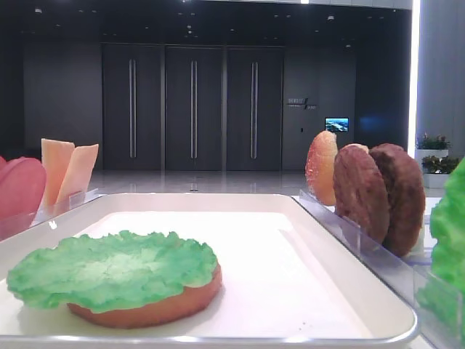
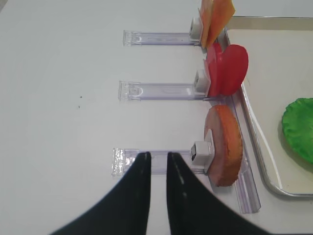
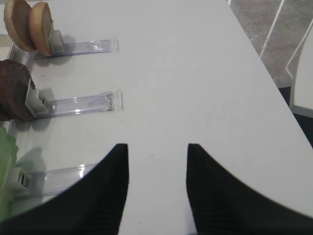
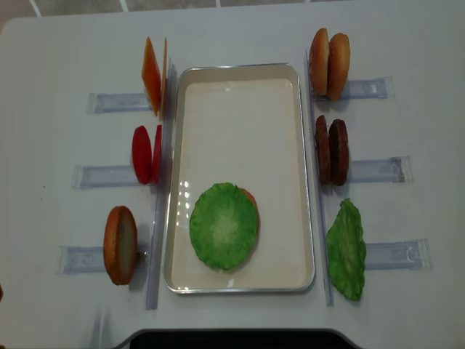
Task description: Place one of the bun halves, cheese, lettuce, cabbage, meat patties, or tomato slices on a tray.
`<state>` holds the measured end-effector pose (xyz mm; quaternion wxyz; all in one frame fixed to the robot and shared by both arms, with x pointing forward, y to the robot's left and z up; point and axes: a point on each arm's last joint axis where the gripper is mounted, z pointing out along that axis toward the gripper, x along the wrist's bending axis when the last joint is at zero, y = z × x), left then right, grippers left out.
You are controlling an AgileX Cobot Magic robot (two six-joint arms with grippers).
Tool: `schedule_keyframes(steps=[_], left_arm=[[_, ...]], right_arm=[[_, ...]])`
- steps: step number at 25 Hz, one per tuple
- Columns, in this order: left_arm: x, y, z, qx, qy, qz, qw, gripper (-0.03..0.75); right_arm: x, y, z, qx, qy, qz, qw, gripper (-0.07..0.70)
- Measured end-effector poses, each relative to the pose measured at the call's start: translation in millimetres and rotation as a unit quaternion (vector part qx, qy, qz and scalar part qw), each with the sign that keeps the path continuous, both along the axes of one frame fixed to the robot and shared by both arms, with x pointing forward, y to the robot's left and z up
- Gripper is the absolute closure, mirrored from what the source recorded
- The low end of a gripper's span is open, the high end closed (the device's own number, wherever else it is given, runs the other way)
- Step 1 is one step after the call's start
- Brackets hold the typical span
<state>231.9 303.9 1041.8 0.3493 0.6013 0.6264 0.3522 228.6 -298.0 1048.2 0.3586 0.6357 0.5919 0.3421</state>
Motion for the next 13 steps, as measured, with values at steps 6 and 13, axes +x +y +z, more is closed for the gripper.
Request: schedule_keyframes(steps=[6, 13], left_arm=[[0.0, 0.0, 0.0, 0.000, 0.000, 0.000, 1.0000, 0.629], [0.0, 0.0, 0.0, 0.000, 0.000, 0.000, 1.0000, 0.629]], right_arm=[[0.0, 0.0, 0.0, 0.000, 0.000, 0.000, 1.0000, 0.357], [0.0, 0.0, 0.0, 0.000, 0.000, 0.000, 1.0000, 0.358]])
